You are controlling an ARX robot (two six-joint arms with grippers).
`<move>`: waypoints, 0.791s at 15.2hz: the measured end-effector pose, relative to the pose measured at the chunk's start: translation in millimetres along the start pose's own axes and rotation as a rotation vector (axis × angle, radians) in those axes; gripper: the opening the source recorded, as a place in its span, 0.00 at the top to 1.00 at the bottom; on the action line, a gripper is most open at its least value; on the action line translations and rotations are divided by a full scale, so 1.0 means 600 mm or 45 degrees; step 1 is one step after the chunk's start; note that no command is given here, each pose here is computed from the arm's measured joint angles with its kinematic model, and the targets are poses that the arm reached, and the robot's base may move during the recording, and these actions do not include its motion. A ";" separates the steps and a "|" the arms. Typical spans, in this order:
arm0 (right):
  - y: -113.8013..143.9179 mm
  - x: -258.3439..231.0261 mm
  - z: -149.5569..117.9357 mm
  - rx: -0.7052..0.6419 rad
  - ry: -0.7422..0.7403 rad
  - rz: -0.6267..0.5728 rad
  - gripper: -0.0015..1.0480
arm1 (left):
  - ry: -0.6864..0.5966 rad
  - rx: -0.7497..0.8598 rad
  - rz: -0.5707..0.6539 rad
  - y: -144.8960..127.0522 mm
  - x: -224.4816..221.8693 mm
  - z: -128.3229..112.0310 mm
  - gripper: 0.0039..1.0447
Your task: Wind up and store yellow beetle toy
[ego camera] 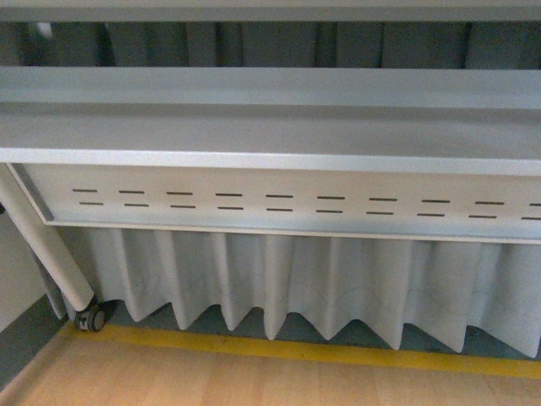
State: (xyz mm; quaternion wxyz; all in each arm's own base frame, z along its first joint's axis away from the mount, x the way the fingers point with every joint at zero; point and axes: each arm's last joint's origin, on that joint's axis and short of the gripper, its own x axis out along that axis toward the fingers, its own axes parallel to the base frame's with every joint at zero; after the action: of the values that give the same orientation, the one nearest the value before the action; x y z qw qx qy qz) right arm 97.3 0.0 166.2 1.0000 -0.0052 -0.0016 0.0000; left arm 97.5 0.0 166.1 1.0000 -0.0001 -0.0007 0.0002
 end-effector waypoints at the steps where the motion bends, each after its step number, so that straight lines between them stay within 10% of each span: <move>1: 0.000 0.000 0.000 0.000 0.000 0.000 0.06 | 0.000 0.000 0.000 0.000 0.000 0.000 0.06; 12: 0.000 0.000 0.000 0.000 0.000 0.000 0.06 | 0.000 0.000 0.000 0.000 0.000 0.000 0.06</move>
State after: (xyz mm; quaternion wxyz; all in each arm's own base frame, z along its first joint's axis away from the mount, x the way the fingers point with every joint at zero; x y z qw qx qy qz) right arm 97.3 0.0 166.2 1.0000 -0.0054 -0.0014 0.0000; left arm 97.5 0.0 166.1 1.0000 -0.0001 -0.0007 0.0002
